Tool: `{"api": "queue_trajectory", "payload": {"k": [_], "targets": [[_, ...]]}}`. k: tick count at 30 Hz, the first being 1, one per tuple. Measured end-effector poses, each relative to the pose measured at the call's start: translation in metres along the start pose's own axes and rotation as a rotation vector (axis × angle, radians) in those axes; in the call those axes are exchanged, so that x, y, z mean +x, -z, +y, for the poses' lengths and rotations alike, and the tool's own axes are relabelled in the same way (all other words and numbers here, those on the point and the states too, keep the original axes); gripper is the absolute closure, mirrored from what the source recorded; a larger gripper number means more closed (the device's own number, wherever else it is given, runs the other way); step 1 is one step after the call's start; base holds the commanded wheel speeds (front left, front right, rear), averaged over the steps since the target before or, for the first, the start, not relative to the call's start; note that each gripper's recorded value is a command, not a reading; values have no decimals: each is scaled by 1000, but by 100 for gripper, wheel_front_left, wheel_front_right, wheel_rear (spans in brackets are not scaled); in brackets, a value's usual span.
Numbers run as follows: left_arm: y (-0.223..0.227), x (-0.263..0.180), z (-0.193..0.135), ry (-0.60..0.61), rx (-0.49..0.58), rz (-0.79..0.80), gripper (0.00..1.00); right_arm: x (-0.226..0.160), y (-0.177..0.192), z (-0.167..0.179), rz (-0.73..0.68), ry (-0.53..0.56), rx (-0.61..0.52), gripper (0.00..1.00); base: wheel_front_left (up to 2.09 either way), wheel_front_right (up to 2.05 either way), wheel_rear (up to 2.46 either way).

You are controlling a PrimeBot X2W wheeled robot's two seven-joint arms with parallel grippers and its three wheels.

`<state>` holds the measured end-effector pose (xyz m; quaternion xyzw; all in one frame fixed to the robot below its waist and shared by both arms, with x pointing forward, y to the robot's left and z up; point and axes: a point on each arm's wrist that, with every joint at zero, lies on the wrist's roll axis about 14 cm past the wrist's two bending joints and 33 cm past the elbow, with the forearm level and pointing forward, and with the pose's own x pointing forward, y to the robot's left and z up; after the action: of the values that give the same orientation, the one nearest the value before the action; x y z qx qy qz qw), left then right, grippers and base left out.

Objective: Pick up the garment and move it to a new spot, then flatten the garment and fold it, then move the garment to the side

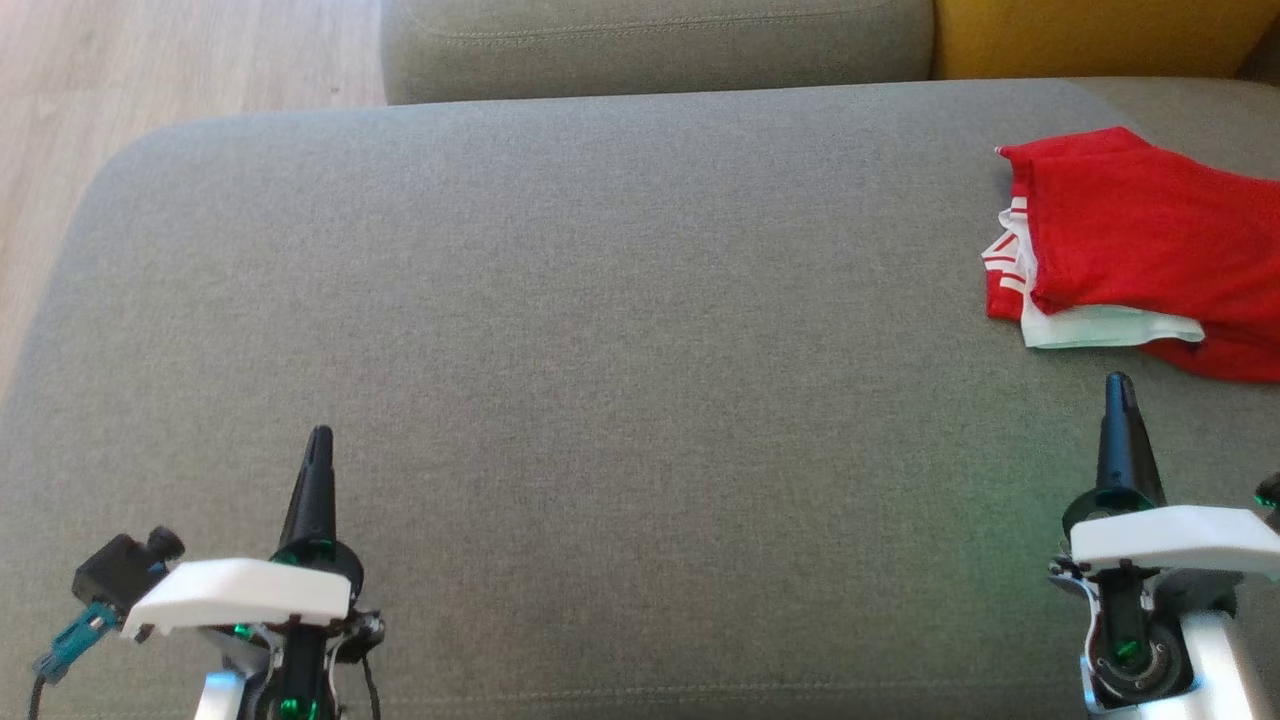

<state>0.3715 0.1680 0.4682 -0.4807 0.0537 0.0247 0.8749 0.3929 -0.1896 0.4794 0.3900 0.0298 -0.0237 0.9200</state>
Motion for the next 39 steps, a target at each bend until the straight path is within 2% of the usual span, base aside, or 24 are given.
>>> {"api": "queue_trajectory", "payload": {"k": [39], "targets": [[-8,0,5,-6,-351,19,100,-8,-8,-7,3,20,475,100,0,0,0]]}}
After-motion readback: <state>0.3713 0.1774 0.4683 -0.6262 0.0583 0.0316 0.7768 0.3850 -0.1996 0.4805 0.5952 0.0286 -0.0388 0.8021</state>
